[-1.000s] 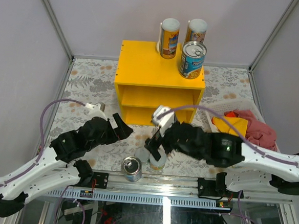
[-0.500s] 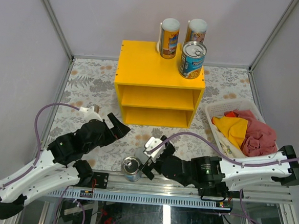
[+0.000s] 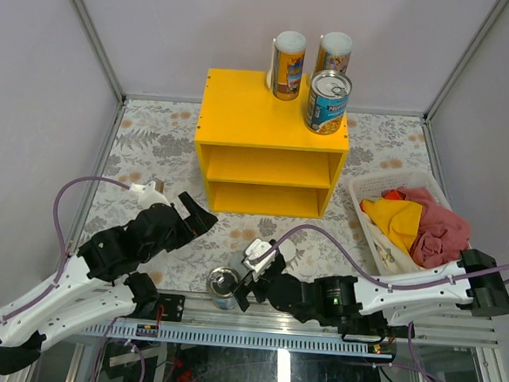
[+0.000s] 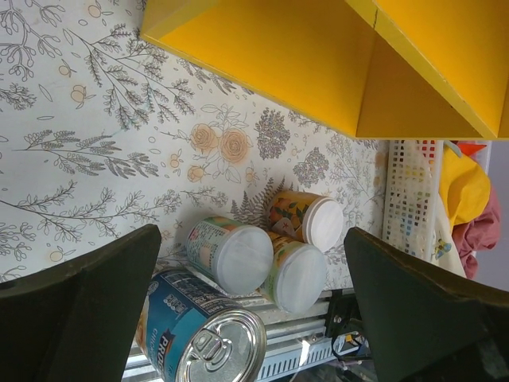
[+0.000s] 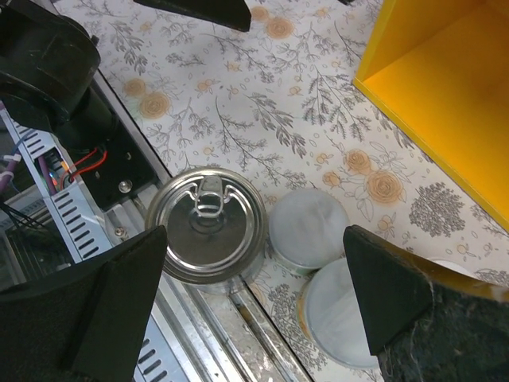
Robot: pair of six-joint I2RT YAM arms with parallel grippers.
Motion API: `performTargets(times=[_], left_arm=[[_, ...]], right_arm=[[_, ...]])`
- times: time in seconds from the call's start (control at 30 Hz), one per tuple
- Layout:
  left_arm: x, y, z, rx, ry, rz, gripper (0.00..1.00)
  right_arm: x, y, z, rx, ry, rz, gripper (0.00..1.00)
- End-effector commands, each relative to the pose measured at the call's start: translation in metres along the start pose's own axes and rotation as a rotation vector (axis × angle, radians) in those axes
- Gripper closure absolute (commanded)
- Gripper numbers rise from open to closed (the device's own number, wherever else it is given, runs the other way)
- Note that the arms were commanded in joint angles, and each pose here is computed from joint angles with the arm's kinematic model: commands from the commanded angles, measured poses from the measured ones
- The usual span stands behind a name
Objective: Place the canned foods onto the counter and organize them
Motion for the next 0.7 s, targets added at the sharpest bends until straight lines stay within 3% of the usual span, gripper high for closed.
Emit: performTargets(times=[0.0, 0.67], left_arm=[[-0.013, -0.004, -0.005, -0.003, -0.047, -0.032, 0.0], [-0.017, 0.008, -0.013, -0.054, -0.076, -0.101, 0.0]], right_arm=[[0.004, 0.063, -0.026, -0.187, -0.046, 0.05, 0.01], [0.05, 0.079, -0.013, -0.282, 0.02, 0.008, 0.01]])
Point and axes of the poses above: each gripper's point midway between its finger pads, its own z axis out along the fingers, its own y axis along the line the jaws close on, x = y × z, the point moved 3 cm from there along -z, back along the fingers, and after that the axes turned 12 degrees about z, right-handed, at the moved point
